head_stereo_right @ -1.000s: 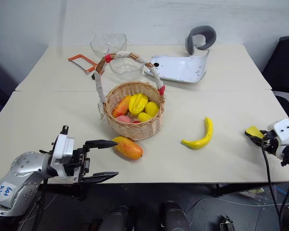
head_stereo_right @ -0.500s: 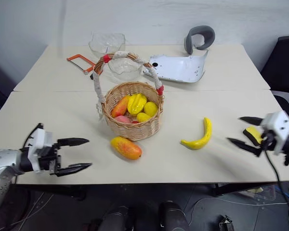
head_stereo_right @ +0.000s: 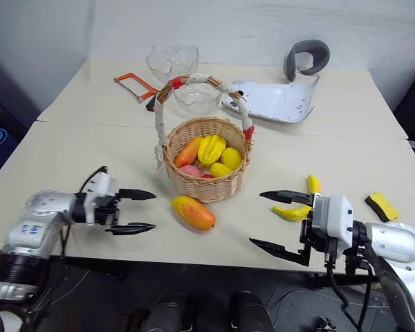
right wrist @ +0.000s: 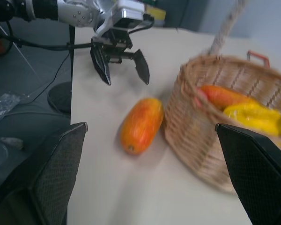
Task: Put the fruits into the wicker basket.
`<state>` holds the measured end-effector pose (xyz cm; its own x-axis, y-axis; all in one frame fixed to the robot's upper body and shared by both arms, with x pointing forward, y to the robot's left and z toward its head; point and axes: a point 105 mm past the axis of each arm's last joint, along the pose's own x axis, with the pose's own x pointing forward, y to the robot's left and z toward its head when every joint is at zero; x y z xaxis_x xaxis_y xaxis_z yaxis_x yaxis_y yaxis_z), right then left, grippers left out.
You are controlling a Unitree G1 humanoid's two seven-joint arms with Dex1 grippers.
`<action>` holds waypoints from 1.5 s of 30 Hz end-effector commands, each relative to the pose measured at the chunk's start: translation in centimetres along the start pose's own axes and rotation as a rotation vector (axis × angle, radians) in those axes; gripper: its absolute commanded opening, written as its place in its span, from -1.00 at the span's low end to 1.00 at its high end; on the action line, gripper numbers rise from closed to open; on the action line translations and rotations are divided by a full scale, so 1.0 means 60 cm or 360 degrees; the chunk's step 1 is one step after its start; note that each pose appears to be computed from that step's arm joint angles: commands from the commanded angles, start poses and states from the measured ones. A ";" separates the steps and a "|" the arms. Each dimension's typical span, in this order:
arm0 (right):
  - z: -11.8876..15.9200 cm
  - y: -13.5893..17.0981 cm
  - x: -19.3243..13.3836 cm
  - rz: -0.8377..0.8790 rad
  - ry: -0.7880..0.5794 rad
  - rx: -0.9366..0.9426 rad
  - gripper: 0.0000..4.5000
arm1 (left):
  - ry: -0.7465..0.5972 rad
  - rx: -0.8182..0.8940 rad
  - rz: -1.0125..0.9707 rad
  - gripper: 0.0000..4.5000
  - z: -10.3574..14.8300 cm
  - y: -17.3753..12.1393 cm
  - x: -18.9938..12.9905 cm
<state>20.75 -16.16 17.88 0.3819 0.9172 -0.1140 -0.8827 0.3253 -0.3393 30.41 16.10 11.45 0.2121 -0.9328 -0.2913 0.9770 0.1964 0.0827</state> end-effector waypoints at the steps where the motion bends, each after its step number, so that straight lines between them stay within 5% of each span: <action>1: 0.002 0.000 -0.014 -0.0045 0.0038 -0.0022 0.99 | -0.0032 0.0002 -0.0016 1.00 0.003 0.007 0.030; 8: -0.018 0.017 -0.024 -0.0142 0.0087 0.0057 0.99 | -0.0080 -0.0058 -0.0077 1.00 -0.002 -0.004 0.085; 11: -0.023 0.024 -0.025 -0.0171 0.0097 0.0085 1.00 | -0.0140 -0.0084 -0.0103 0.74 0.000 -0.017 0.091; 17: -0.035 0.032 -0.032 -0.0197 0.0134 0.0131 1.00 | -0.0147 -0.0074 -0.0076 -0.09 -0.004 -0.023 0.075; 19: -0.040 0.034 -0.034 -0.0205 0.0142 0.0156 1.00 | -0.0163 -0.0042 -0.0061 -0.17 0.000 -0.024 0.062; 26: -0.041 0.041 -0.042 -0.0276 0.0135 0.0207 1.00 | -0.0255 0.0186 -0.0188 -0.17 0.048 -0.073 0.008; 34: 0.019 -0.014 -0.067 -0.0869 -0.0315 0.0422 1.00 | -0.1003 0.0081 0.0530 -0.17 0.210 -0.029 -0.017; 41: 0.040 -0.027 -0.035 -0.0831 -0.0340 0.0219 1.00 | -0.0841 0.0056 0.0888 -0.17 0.195 0.025 0.049; 45: 0.041 -0.034 -0.024 -0.0818 -0.0342 0.0202 1.00 | -0.0850 0.0064 0.0928 0.39 0.194 0.036 0.064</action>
<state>21.64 -17.90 20.41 0.7275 0.6492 0.2218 -0.6315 0.7601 -0.1533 33.17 9.35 20.29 0.6489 -0.7137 0.2638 0.7246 0.6854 0.0719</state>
